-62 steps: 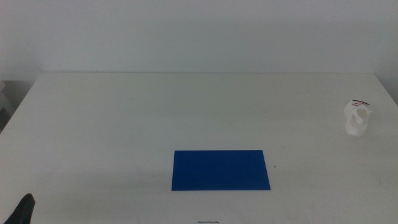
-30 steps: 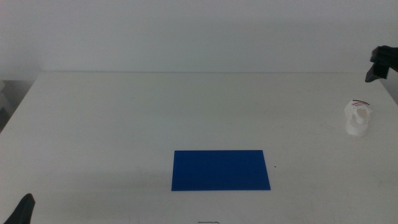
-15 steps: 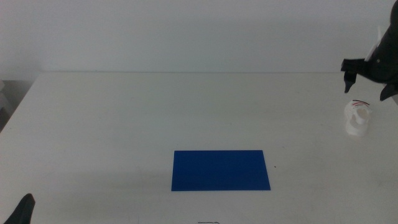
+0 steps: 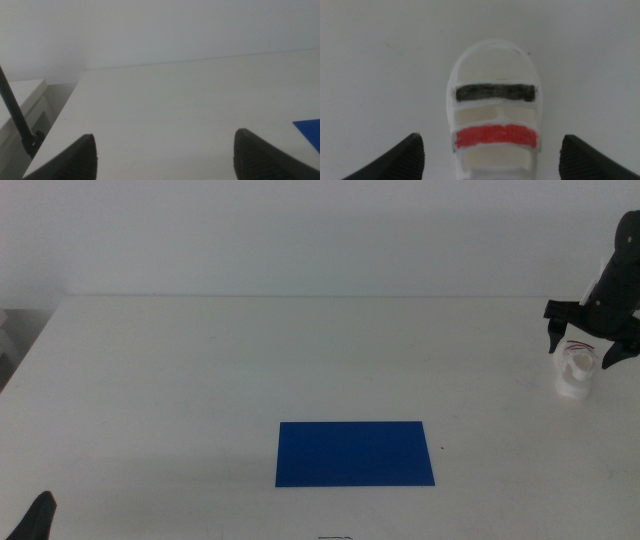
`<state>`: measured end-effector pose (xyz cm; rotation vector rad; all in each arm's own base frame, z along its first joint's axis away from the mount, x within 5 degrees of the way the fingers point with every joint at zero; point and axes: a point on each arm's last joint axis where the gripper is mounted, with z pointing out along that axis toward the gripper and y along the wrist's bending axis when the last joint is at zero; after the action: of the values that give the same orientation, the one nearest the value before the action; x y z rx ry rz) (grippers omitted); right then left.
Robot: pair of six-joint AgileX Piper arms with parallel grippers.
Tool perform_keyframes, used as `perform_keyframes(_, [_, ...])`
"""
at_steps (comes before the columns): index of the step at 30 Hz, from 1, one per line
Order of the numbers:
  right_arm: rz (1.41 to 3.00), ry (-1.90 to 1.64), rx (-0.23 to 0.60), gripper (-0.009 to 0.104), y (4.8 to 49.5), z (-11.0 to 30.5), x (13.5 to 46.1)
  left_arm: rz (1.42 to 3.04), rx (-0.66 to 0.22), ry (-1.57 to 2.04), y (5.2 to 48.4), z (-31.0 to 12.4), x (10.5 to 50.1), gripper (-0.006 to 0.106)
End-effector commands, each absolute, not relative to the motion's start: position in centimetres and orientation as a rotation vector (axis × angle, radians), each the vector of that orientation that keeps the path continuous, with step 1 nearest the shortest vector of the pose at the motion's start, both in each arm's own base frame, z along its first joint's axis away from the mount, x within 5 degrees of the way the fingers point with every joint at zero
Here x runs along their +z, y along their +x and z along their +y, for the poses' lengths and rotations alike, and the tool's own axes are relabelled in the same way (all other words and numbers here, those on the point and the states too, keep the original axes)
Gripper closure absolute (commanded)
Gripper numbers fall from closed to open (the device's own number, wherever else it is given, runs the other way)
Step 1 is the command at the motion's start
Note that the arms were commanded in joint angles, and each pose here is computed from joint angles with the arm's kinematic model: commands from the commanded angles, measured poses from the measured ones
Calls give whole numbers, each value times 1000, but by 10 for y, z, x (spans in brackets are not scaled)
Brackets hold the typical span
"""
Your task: Use one arm to grab the shoe from the table and place it on the mat.
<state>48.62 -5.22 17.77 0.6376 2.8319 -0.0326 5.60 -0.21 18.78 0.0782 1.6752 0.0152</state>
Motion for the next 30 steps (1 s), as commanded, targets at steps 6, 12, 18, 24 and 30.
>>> perform_keyframes(6, [2749, 619, -29, 29, 488, -56, 206, 1571, -1, 62, 55, -2, 198, 7])
perform_keyframes(12, [2769, 547, -40, 87, 483, -53, 220, 1571, -1, 62, 55, -2, 198, 7])
perform_keyframes(18, [2784, 495, -27, 96, 461, -25, 258, 1571, -1, 62, 55, -2, 198, 7])
perform_keyframes(24, [2778, 378, 38, 96, 422, 48, 284, 1571, -1, 62, 55, -2, 198, 7])
perform_keyframes(30, [2813, 363, 102, 96, 380, 122, 291, 1571, -1, 62, 55, -2, 198, 7])
